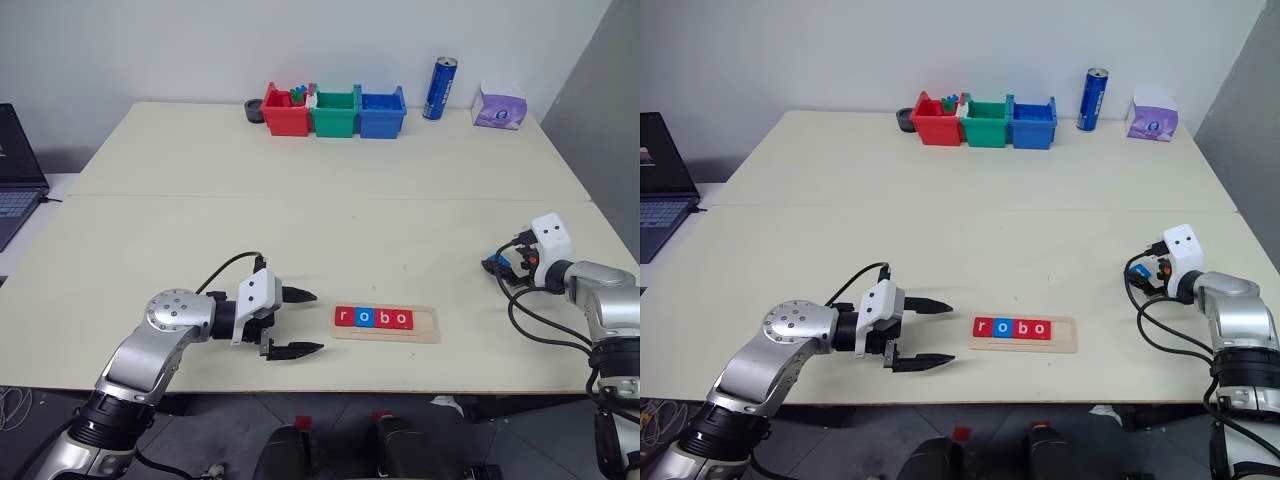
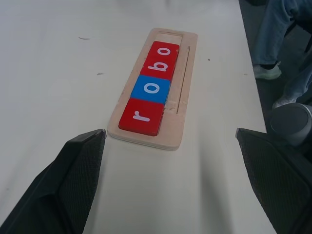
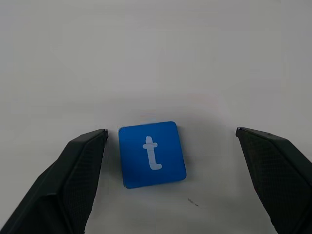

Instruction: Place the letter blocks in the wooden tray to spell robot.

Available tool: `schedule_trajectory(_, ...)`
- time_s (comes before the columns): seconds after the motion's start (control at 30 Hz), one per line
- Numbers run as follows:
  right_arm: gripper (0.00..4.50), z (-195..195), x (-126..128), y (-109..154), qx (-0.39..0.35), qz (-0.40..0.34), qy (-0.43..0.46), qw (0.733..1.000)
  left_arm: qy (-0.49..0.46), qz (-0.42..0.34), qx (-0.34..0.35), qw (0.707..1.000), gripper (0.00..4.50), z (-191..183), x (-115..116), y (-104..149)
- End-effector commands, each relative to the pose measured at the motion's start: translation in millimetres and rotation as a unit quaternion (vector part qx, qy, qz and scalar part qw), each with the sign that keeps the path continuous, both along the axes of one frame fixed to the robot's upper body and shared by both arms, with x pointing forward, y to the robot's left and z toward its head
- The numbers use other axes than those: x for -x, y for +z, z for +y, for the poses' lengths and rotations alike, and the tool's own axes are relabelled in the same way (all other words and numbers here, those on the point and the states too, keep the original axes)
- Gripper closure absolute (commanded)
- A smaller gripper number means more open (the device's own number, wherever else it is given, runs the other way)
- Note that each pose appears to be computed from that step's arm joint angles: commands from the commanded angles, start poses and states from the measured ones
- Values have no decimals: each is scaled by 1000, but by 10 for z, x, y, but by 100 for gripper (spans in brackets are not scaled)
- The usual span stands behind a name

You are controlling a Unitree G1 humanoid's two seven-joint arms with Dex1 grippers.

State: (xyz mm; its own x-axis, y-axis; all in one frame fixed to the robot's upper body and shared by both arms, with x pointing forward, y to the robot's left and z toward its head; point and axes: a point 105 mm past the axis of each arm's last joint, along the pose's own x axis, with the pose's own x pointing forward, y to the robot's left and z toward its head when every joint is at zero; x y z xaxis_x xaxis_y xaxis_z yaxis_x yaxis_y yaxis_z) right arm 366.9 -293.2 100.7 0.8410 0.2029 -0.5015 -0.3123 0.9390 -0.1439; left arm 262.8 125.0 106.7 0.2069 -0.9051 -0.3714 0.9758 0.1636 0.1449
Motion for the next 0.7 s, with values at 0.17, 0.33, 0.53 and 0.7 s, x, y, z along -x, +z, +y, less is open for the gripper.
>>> schedule_trajectory(0.17,133,9,55,-57,-4,32,9,999,-6,-12,3,1000,0,21,18,5)
schedule_trajectory(0.33,306,51,169,-44,-19,14,-9,1000,-7,-10,3,1000,0,26,20,-35)
schedule_trajectory(0.53,304,205,477,177,-50,-66,-81,993,-13,-10,1,1000,0,42,-6,-63)
schedule_trajectory(0.7,304,566,970,87,-79,-68,-139,985,-21,-9,-2,1000,0,58,-12,-74)
